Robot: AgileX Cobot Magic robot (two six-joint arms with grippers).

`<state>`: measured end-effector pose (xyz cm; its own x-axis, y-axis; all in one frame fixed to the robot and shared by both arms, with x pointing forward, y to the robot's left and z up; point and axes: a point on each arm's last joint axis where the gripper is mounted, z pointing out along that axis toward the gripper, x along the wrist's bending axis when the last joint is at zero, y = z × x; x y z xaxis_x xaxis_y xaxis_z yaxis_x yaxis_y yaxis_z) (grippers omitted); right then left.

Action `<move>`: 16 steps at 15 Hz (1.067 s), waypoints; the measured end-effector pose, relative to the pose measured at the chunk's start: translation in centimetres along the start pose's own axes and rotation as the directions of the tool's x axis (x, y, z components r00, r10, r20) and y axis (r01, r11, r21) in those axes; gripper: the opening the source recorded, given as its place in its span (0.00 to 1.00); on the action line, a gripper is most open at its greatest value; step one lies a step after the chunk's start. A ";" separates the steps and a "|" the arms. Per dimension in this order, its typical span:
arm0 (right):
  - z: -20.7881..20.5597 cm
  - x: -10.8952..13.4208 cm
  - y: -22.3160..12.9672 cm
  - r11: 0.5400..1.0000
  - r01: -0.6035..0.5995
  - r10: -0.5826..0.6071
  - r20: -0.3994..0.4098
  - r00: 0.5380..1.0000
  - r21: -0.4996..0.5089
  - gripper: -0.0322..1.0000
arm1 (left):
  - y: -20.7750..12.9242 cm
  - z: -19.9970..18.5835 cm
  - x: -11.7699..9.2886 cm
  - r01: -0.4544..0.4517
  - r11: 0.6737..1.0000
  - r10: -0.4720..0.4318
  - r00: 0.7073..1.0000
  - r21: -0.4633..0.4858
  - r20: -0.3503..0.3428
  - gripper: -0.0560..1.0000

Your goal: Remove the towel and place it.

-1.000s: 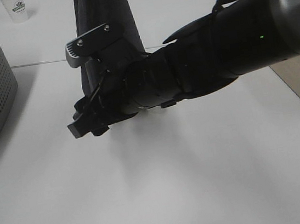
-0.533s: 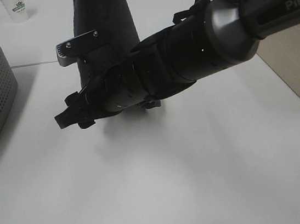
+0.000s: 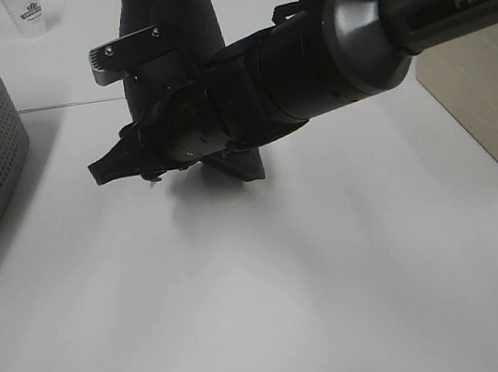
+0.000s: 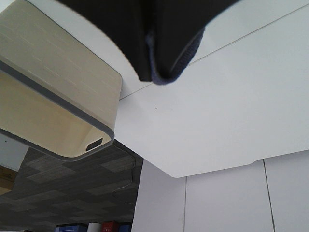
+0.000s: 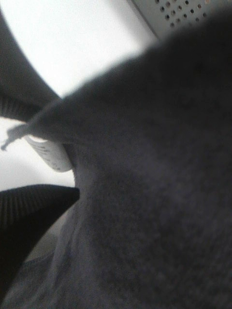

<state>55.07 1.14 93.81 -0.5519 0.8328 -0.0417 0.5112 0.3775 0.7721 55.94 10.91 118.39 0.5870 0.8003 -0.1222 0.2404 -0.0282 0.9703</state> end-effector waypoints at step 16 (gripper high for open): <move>-15.4 -2.8 -0.1 0.974 0.153 -0.164 -0.049 0.985 -0.170 0.05 | -0.3 -1.0 4.9 0.228 0.973 -0.222 0.969 0.044 -0.110 0.05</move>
<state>46.44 -7.50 103.55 -0.6599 0.7389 -0.1363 0.3013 0.4264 0.8529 57.99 15.46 117.70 0.4302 0.8475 -0.3109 0.4014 0.1289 0.9068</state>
